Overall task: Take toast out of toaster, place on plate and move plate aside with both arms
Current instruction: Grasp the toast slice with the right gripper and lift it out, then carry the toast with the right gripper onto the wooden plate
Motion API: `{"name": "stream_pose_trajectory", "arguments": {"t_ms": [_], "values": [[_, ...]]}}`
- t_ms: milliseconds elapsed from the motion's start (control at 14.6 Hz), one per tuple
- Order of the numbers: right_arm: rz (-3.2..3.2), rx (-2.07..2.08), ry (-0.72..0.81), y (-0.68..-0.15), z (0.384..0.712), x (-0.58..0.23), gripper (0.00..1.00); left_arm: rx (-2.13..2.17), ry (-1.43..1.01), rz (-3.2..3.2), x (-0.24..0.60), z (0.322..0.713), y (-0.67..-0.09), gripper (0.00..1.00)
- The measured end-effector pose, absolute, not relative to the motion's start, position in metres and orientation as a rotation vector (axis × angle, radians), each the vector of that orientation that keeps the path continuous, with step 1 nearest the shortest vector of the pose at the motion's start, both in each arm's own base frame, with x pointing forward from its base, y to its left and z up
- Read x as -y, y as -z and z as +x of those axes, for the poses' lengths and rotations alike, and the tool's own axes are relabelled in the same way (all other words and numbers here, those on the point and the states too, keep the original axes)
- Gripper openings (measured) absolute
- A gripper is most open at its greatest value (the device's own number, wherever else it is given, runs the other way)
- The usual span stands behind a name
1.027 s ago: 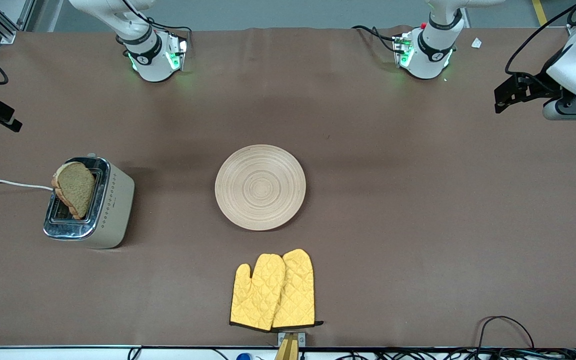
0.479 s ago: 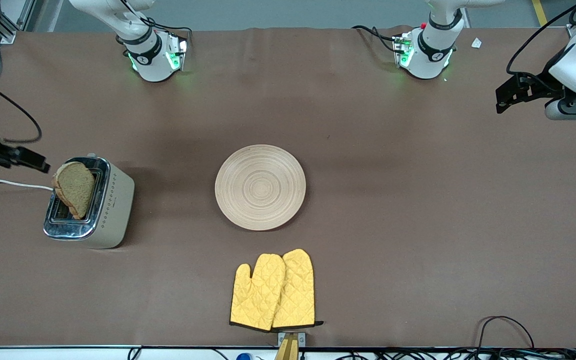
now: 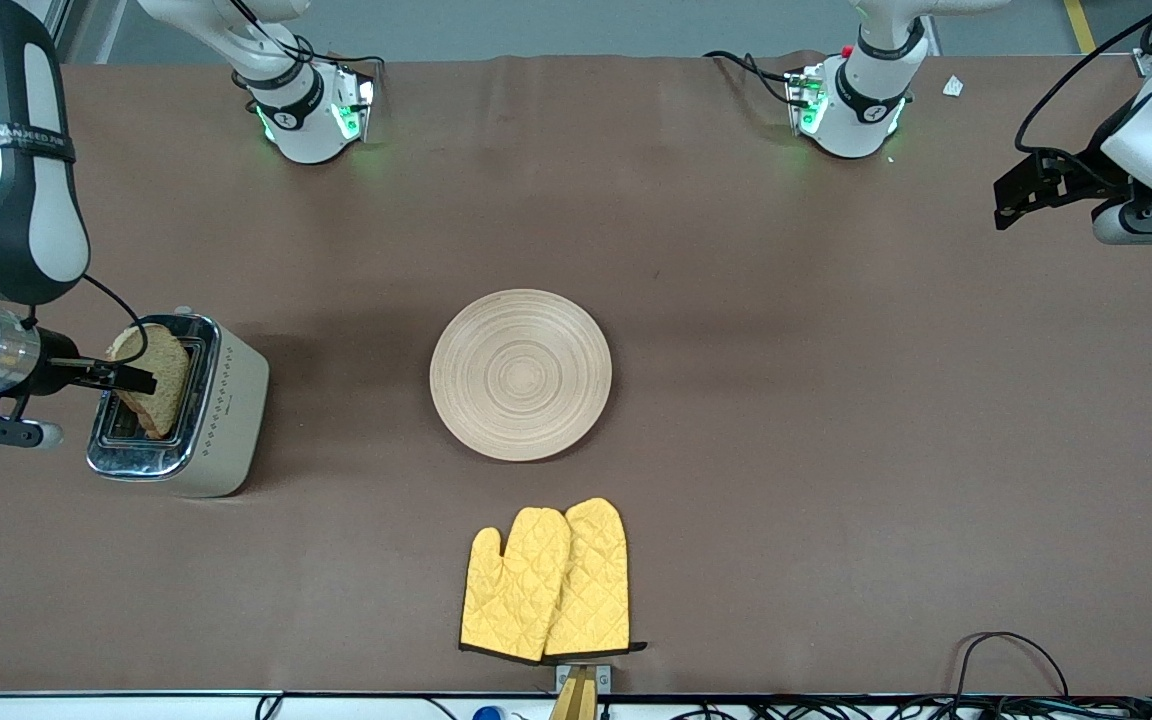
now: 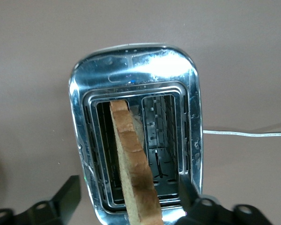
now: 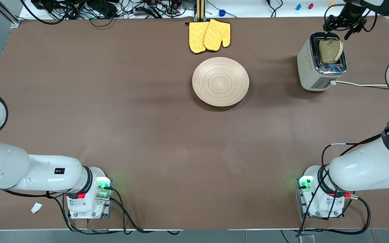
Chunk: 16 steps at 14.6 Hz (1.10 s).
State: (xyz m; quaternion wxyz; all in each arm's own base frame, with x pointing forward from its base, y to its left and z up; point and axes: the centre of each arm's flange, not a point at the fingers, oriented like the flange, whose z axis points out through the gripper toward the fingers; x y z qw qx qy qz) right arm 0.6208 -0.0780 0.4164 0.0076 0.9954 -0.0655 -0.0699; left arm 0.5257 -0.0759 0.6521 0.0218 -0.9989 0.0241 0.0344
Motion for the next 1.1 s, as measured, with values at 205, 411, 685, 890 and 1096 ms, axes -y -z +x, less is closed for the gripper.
{"name": "stream_pose_trajectory", "arguments": {"t_ms": [205, 411, 685, 890, 1096], "values": [[3.122, 0.142, 0.287, -0.405, 0.612, 0.096, 0.71, -0.074, -0.109, -3.095, 0.076, 0.526, -0.651, 1.00], [3.124, 0.133, 0.317, -0.402, 0.609, 0.097, 0.38, -0.074, -0.109, -3.095, 0.076, 0.526, -0.651, 1.00], [3.138, 0.122, 0.325, -0.410, 0.611, 0.091, 0.15, -0.074, -0.108, -3.095, 0.076, 0.526, -0.652, 1.00], [3.141, 0.083, 0.341, -0.446, 0.616, 0.077, 0.10, -0.074, -0.106, -3.095, 0.076, 0.526, -0.652, 1.00], [3.140, -0.017, 0.307, -0.496, 0.622, 0.035, 0.09, -0.073, -0.105, -3.096, 0.075, 0.526, -0.652, 1.00]]}}
